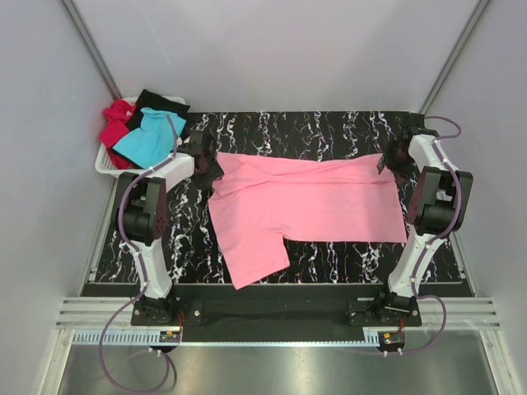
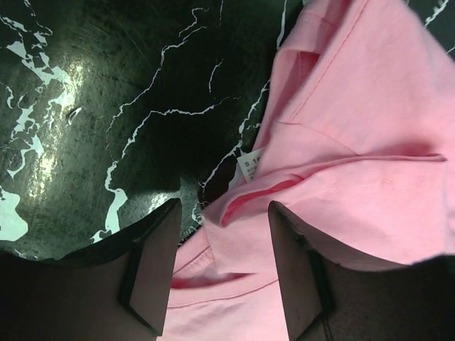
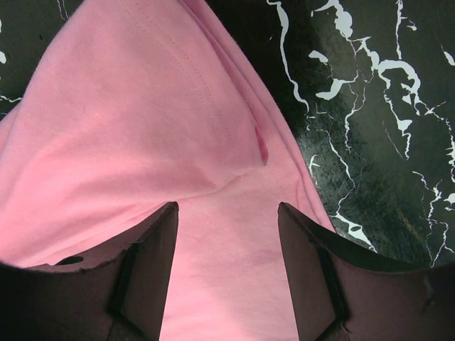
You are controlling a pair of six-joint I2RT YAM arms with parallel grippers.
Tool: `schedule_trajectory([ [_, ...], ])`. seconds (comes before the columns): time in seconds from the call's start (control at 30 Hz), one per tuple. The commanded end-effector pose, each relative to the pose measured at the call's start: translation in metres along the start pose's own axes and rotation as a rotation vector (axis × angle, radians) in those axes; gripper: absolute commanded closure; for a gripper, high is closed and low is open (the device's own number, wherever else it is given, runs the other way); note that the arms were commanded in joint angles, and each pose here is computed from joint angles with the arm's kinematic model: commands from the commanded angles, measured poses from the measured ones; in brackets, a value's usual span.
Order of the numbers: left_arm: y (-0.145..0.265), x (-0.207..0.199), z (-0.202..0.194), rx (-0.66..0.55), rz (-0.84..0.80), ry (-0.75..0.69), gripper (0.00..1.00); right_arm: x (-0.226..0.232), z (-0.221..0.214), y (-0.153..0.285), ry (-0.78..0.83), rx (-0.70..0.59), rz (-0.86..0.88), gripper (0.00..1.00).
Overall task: Fold and stack the t-shirts
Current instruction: Fold the tshirt
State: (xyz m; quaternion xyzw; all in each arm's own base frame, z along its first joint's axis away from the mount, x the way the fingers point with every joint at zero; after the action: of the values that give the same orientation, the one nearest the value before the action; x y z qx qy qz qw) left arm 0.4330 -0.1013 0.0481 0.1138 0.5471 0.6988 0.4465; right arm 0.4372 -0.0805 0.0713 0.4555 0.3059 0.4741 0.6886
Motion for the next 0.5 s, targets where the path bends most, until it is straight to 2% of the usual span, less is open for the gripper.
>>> schedule_trajectory([
  [0.0, 0.002, -0.006, 0.004, -0.019, -0.048, -0.045, 0.44, -0.003, 0.014, 0.007, -0.008, -0.042, -0.019, 0.34],
  [0.13, 0.002, -0.005, 0.0, -0.009, -0.071, -0.07, 0.45, -0.005, 0.015, 0.007, -0.01, -0.041, -0.023, 0.34],
  [0.27, -0.003, -0.003, -0.006, 0.01, -0.075, -0.08, 0.58, -0.004, 0.014, 0.005, -0.016, -0.037, -0.017, 0.35],
  [0.33, -0.004, -0.003, -0.005, 0.003, -0.074, -0.086, 0.6, -0.004, 0.012, 0.005, -0.017, -0.032, -0.016, 0.34],
  [0.47, -0.001, -0.007, 0.001, -0.021, -0.094, -0.111, 0.77, -0.007, 0.009, 0.007, -0.012, -0.029, -0.026, 0.34],
])
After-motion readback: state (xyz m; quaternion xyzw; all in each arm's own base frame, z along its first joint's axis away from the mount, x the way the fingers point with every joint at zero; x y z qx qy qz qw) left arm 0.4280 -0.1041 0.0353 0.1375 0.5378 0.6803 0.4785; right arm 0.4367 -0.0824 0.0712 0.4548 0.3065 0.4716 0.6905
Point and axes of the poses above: each gripper's point midway between its finger pads, its own y axis back along the fingers, its own x axis along the line the jaws close on, z = x × y, the point moved 1 cm from there along y, back along the fingers, and after that the axes turned 9 degrees about y, right-handed, at the moved point
